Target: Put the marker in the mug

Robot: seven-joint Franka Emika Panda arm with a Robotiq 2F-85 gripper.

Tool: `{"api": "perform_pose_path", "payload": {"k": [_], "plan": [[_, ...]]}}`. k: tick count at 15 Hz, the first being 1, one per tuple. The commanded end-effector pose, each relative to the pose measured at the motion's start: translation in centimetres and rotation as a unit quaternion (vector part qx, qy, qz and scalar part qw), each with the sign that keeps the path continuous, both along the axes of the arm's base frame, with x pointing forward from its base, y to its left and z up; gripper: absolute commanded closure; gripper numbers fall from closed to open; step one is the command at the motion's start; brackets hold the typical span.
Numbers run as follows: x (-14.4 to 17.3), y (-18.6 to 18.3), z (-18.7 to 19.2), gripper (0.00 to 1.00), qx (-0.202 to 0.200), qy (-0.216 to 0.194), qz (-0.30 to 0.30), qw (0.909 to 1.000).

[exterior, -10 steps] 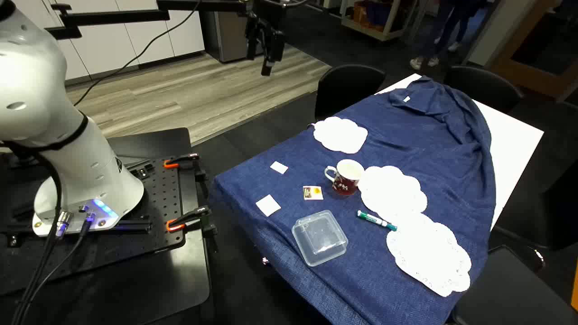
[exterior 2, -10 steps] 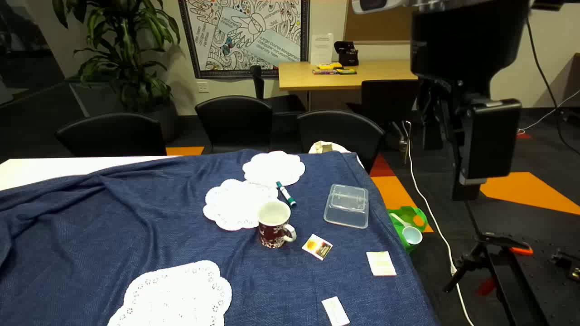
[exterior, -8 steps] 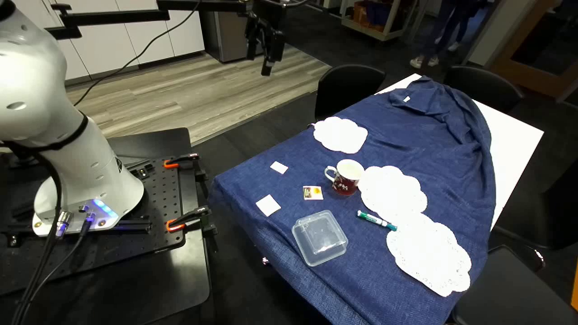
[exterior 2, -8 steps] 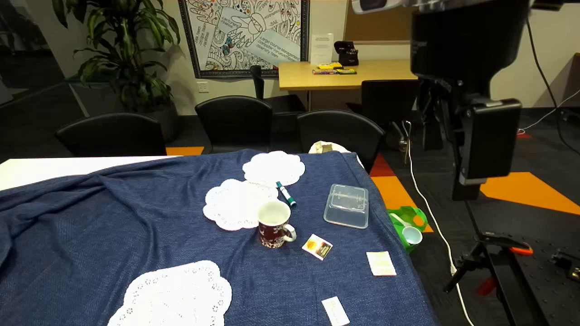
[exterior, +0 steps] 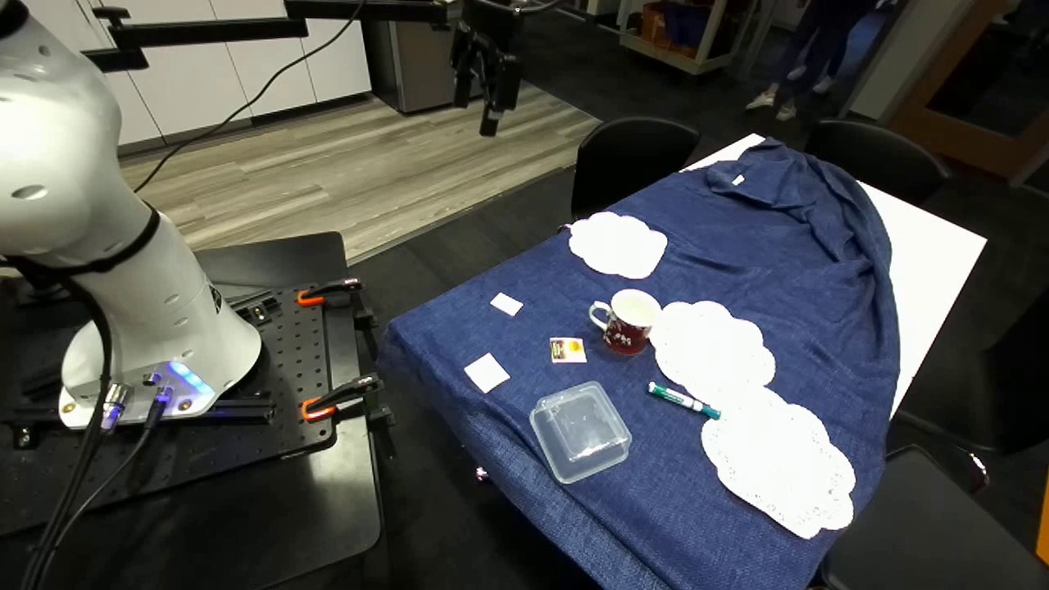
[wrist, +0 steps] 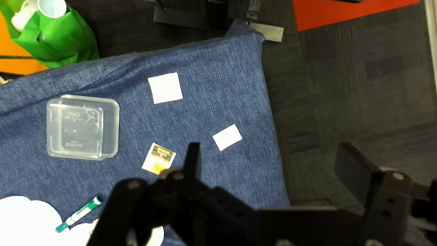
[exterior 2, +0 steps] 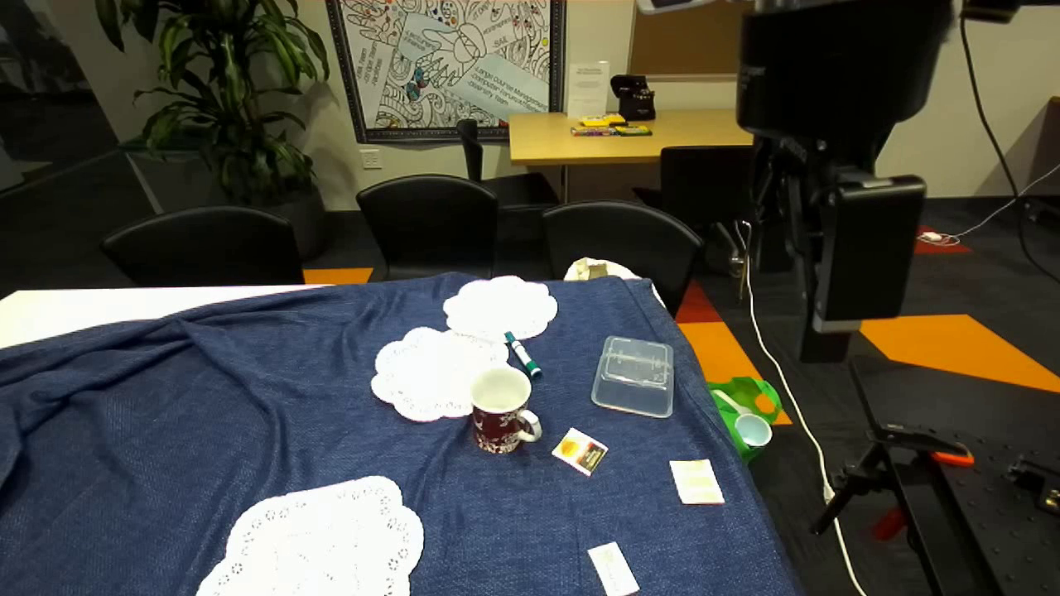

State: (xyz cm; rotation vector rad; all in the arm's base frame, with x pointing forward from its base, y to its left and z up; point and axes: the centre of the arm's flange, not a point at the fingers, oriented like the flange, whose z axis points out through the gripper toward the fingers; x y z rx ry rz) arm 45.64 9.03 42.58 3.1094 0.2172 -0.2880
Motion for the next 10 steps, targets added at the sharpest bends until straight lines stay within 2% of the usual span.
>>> {"api": "perform_pose_path", "payload": {"k": [1, 5, 7, 10], "plan": [[2.1, -0.6, 0.5, 0.00, 0.008, -0.066, -0.055, 0.9963], [5.2, -2.6, 1.1, 0.00, 0.004, -0.158, -0.130, 0.9788], [6.7, -4.3, 1.2, 0.00, 0.002, -0.202, -0.167, 0.9650], [9.0, -7.0, 0.7, 0.00, -0.020, -0.266, -0.215, 0.9394]]}}
